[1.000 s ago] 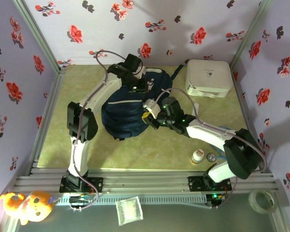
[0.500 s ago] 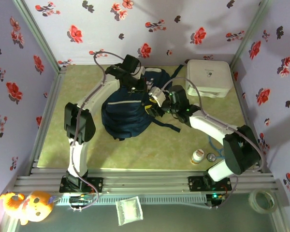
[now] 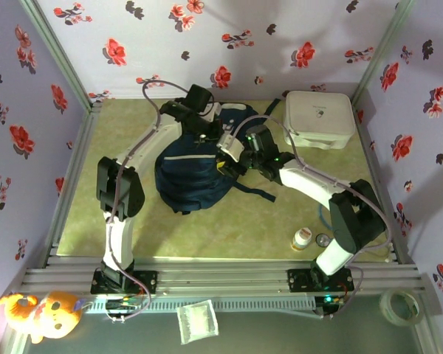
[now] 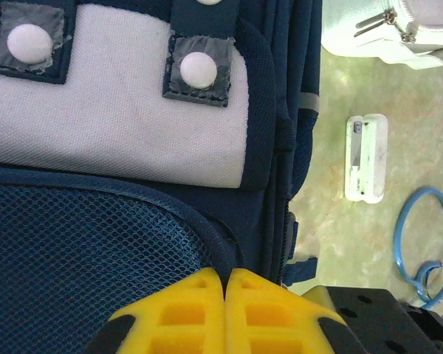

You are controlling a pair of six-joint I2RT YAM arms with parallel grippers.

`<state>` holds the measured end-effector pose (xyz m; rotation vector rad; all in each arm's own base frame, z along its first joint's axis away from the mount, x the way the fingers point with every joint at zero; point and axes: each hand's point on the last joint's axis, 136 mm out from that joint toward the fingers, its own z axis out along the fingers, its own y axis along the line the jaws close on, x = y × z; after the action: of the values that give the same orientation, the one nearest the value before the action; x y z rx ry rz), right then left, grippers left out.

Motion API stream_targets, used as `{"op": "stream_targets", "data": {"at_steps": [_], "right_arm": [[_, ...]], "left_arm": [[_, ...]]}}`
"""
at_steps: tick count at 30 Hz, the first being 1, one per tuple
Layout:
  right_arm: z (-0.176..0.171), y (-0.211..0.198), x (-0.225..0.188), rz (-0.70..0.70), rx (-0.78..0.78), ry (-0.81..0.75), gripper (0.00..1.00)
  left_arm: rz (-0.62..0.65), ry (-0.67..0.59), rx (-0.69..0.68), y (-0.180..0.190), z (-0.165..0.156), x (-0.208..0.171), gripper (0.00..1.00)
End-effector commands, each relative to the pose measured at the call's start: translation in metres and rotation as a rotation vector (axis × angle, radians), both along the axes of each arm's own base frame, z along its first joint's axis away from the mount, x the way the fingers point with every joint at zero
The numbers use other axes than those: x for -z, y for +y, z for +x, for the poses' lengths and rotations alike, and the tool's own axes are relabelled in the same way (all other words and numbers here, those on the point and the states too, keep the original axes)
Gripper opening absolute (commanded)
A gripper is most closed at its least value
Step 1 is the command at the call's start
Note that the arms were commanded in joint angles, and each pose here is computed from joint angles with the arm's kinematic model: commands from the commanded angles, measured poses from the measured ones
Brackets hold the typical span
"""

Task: Pack books, pencil case, and school supplies into a backpack

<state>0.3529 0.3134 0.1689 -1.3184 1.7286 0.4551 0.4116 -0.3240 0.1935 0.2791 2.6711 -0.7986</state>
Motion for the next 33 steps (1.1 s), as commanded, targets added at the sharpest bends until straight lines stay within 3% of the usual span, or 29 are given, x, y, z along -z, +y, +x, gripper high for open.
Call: {"op": "stream_targets", "data": {"at_steps": [1, 5, 8, 20, 22, 26, 28, 33], "right_arm": [[0.015, -0.006, 0.017, -0.132, 0.013, -0.059, 0.54], [0.02, -0.005, 0.021, -0.204, -0.01, -0.08, 0.29], [0.015, 0.0, 0.019, -0.218, -0.058, -0.12, 0.17], [0.002, -0.002, -0.009, -0.208, -0.045, -0.195, 0.04], [0.001, -0.002, -0.013, -0.196, -0.041, -0.202, 0.06], [0.001, -0.003, -0.001, -0.208, -0.045, -0.178, 0.34], [-0.003, 0.0, 0.005, -0.209, -0.065, -0.152, 0.42], [-0.002, 0.011, 0.005, -0.168, -0.075, -0.177, 0.46]], "left_arm": [[-0.15, -0.093, 0.081, -0.015, -0.013, -0.063, 0.0], [-0.152, -0.083, 0.112, -0.015, -0.021, -0.064, 0.0], [-0.143, -0.07, 0.126, -0.014, -0.025, -0.06, 0.0], [-0.144, -0.074, 0.095, -0.011, -0.009, -0.052, 0.0], [-0.141, -0.067, 0.095, -0.011, -0.009, -0.049, 0.0], [-0.144, -0.072, 0.096, -0.011, -0.01, -0.051, 0.0], [-0.146, -0.078, 0.097, -0.011, -0.011, -0.054, 0.0], [-0.152, -0.074, 0.098, -0.011, -0.012, -0.056, 0.0]]}}
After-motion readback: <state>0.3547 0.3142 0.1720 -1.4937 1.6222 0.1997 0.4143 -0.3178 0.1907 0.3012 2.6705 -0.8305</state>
